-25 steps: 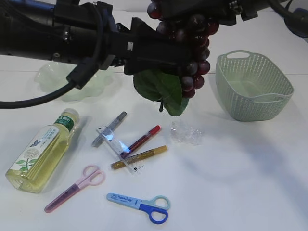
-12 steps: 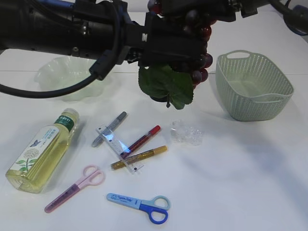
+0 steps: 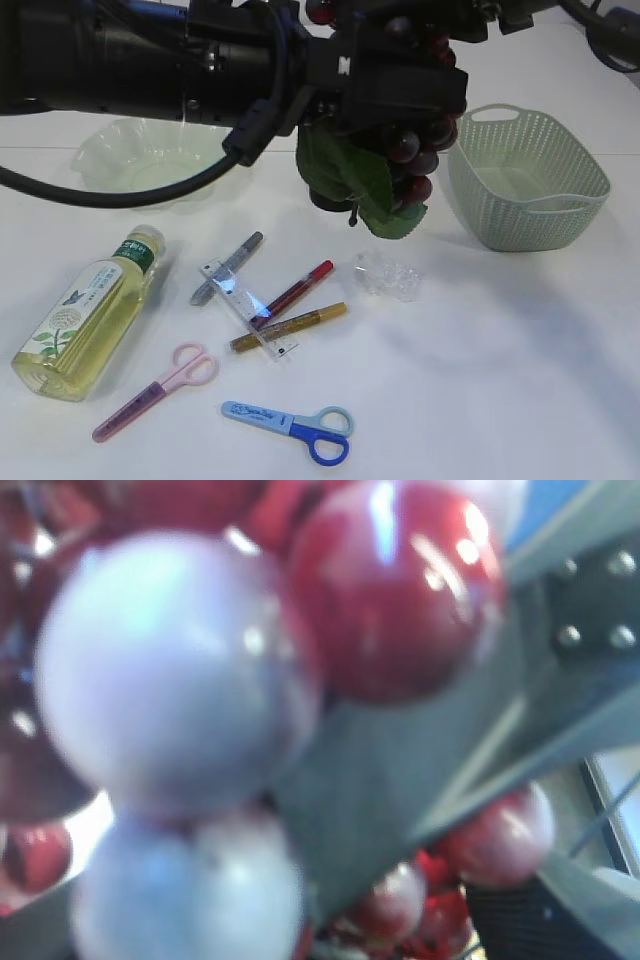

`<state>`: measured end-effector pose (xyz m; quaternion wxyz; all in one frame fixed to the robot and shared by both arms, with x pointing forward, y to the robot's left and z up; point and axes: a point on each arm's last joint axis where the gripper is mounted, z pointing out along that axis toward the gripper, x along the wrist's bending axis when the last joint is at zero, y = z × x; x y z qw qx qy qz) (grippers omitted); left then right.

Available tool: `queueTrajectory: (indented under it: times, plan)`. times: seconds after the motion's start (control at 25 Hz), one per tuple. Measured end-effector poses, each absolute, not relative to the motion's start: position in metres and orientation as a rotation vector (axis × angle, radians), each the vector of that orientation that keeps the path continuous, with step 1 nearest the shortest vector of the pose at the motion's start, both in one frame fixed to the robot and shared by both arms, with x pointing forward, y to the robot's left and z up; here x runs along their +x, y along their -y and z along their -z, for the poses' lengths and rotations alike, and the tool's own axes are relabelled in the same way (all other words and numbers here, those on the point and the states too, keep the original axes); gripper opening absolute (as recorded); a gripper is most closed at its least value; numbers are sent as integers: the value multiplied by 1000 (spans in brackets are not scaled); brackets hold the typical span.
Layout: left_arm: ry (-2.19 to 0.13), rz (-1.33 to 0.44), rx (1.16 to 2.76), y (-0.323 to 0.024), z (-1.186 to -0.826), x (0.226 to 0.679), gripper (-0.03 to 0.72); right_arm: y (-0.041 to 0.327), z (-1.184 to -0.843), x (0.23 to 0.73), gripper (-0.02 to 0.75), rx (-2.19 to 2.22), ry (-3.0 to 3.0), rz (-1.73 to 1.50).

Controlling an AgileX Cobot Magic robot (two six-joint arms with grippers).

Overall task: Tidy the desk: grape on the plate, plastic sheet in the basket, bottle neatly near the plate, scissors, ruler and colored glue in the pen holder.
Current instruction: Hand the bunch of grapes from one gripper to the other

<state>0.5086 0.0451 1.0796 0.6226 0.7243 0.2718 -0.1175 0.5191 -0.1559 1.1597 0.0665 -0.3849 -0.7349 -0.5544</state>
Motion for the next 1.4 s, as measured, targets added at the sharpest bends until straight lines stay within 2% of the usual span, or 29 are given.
queueTrajectory:
  times: [0.2,0.36,0.48,0.68,0.8,1.4]
  plan:
    - [-650,253,1655,-43,-1079,509,582,156,-1160,519,170,-1159,2217,1672]
    - [-661,236,1657,-43,-1079,510,531,156,-1159,520,170,-1166,2216,1676]
    - [-661,233,1657,-43,-1079,510,461,156,-1159,520,170,-1169,2218,1681]
    - [-662,231,1658,-43,-1079,511,284,157,-1160,522,170,-1178,2224,1693]
    - [-662,231,1658,-43,-1079,511,213,157,-1160,522,170,-1182,2226,1698]
    - [-676,250,1627,-43,-1081,511,129,157,-1162,524,170,-1198,2218,1725]
